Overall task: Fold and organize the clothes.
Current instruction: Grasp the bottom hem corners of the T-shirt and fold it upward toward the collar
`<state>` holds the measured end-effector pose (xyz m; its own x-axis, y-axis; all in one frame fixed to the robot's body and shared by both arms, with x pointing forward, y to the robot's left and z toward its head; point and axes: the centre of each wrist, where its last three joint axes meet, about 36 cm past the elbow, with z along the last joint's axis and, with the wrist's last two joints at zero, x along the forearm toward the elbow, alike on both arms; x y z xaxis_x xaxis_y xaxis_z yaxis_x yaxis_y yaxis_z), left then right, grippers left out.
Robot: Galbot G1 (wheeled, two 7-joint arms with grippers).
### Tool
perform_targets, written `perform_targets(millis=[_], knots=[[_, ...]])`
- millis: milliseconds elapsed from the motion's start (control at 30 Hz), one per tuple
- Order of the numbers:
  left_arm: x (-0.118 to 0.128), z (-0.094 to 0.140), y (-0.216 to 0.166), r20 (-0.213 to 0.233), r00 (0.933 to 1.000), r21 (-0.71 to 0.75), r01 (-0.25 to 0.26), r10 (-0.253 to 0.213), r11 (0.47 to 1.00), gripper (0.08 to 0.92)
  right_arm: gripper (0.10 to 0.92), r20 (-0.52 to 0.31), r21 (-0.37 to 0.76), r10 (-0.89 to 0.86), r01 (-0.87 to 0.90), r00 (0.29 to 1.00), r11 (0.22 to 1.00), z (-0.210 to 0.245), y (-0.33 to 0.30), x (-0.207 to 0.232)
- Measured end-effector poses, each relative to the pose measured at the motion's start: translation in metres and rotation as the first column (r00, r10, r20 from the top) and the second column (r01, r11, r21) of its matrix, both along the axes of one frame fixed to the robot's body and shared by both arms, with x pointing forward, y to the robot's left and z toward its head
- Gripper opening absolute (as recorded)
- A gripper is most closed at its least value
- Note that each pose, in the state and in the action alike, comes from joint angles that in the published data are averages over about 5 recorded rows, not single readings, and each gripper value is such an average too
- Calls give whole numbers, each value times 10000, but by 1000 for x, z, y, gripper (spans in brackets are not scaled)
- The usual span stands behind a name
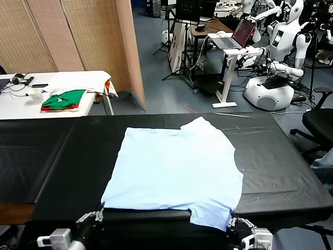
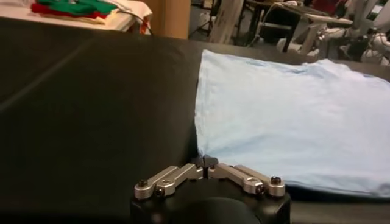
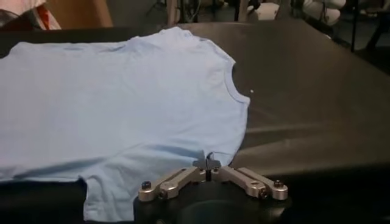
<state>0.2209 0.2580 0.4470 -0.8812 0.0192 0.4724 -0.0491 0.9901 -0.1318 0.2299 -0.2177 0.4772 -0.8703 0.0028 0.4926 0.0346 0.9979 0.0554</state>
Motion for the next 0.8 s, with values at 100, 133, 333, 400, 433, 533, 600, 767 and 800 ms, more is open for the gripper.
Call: perform_targets(millis=[100, 133, 333, 400, 433, 533, 600, 767, 800], knots=[[6, -3, -4, 435, 9990, -100, -79, 83, 9999, 147, 141, 525, 28, 266, -268, 9983, 9996, -6, -3, 13], [8, -5, -5, 587, 9982, -130, -123, 131, 9998, 147, 141, 657, 18, 358, -360, 9972, 9993, -9, -4, 18], [34, -17, -13, 1330, 9894, -385, -544, 590, 9978, 147, 141, 1054, -209, 678, -659, 9921, 9976, -28, -8, 55], [45, -21, -14, 1517, 9861, -422, -616, 673, 9972, 147, 141, 1149, -304, 683, -653, 9910, 9974, -33, -10, 68], [51, -22, -15, 1600, 9846, -426, -647, 707, 9970, 147, 141, 1205, -338, 679, -643, 9904, 9974, -35, -10, 75], [67, -27, -15, 1816, 9800, -391, -755, 814, 9964, 147, 141, 1381, -431, 682, -628, 9881, 9971, -40, -11, 95], [78, -31, -16, 1941, 9773, -335, -804, 854, 9962, 147, 141, 1482, -589, 713, -632, 9864, 9963, -43, -12, 107], [98, -39, -15, 2090, 9755, -122, -674, 684, 9977, 147, 141, 1595, -1152, 803, -622, 9839, 9914, -50, -15, 134], [102, -41, -15, 2094, 9758, -53, -630, 627, 9980, 147, 141, 1591, -1204, 810, -621, 9839, 9908, -51, -15, 138]])
